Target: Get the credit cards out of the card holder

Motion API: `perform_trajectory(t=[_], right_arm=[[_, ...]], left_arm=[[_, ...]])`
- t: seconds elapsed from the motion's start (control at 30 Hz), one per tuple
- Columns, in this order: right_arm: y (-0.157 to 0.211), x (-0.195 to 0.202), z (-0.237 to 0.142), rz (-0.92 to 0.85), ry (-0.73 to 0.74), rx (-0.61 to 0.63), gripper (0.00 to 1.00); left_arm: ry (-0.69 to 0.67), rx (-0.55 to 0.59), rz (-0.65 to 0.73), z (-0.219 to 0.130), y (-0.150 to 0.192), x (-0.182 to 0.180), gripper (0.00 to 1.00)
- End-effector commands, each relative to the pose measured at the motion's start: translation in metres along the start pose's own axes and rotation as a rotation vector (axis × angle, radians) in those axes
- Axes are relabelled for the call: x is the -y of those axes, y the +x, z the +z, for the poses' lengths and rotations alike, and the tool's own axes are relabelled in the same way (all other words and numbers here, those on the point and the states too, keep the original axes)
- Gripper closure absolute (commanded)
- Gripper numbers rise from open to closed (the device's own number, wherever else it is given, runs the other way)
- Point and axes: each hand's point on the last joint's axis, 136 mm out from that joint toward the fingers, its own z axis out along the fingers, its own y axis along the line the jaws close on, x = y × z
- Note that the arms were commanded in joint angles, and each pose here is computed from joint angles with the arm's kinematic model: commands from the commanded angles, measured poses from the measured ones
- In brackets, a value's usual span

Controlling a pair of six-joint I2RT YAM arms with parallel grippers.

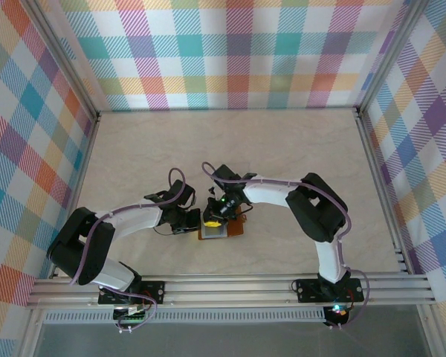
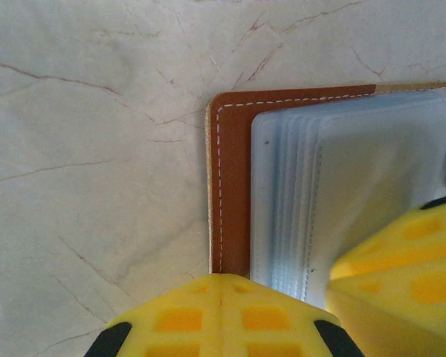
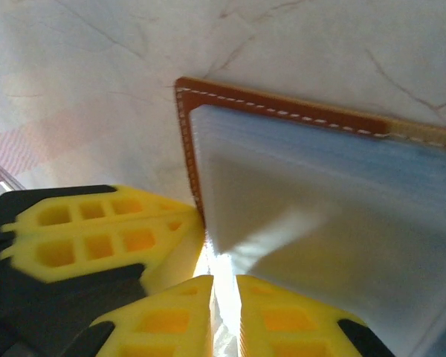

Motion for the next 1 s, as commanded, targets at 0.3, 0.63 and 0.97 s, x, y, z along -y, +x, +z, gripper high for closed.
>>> perform_trajectory(t=[0.3,0.63,0.97], right_arm=[[0.012,0.05,-0.016,-0.011,0.312,-0.003,0.61],[0.014,0.061,-0.046,-0.079,0.508,0.028,0.42],[0.014,0.079,-0.074,-0.112,0.652,0.079,0.4]], left_arm=[[-0.036,-0.033,-0.03,0.005,0.008,-0.014,0.98],[-0.054,-0.028,-0.029,0.002,0.01,-0.018,0.98],[-0.06,-0.023,-0.027,-0.002,0.01,-0.018,0.97]])
